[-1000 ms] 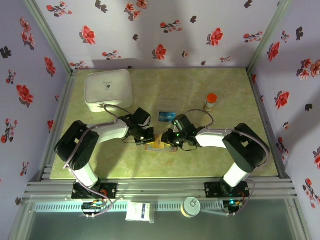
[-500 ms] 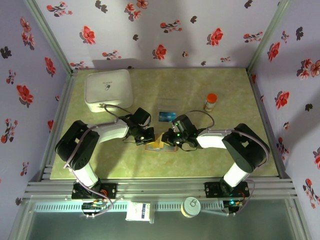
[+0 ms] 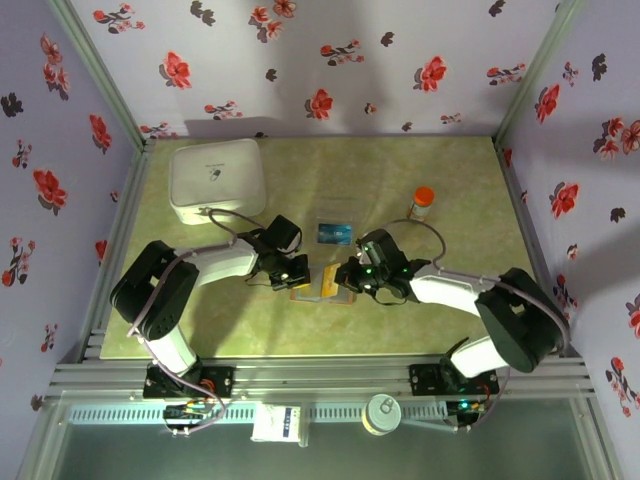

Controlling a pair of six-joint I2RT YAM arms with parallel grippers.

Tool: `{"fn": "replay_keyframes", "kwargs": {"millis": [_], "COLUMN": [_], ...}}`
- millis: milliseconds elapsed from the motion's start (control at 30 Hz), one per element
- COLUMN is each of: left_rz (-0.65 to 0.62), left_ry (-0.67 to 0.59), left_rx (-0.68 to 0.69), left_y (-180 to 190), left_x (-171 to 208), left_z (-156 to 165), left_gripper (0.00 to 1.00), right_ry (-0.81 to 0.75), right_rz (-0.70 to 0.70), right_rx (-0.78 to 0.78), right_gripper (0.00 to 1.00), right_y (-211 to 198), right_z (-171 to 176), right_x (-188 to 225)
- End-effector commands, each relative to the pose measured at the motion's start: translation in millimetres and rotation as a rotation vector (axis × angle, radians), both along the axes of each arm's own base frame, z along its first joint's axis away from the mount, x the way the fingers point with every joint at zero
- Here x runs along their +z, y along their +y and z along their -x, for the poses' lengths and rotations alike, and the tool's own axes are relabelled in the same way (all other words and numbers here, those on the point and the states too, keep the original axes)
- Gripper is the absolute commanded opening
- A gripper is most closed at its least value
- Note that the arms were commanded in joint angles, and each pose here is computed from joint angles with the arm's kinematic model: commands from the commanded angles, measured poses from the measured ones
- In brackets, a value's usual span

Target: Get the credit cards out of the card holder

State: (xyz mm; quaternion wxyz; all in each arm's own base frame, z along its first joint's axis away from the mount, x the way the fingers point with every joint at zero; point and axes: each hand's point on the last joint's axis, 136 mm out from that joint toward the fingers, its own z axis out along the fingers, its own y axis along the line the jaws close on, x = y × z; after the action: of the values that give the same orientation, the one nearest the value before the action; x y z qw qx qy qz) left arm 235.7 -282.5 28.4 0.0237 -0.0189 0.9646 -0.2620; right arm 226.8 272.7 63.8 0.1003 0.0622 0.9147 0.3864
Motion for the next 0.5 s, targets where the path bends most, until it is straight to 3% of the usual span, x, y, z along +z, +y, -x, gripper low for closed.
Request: {"fn": "replay_keyframes", "kwargs": {"millis": [0,233,467], "left_rz": [-0.009,0.004,0.005], "left_ry": [0.02,-0.011,-0.048], "left_rx": [0.001,-0.003,0.018], "left_y": [2,-1,7], "left_x": [-1,13,24], "left_z": [5,0,-2], "left_gripper": [0.0,0.05,0.08], "right_ry": [-0.042,-0.154,-0.36], "right_rz": [0.106,0.29,0.53], "right_rx": [0.026,0.186,0.481], "right_gripper": [0.08,0.04,0.0], "right_y": [-15,-25,-40], "right_z": [-1,-11,-26], "right_x": [6,22,38]}}
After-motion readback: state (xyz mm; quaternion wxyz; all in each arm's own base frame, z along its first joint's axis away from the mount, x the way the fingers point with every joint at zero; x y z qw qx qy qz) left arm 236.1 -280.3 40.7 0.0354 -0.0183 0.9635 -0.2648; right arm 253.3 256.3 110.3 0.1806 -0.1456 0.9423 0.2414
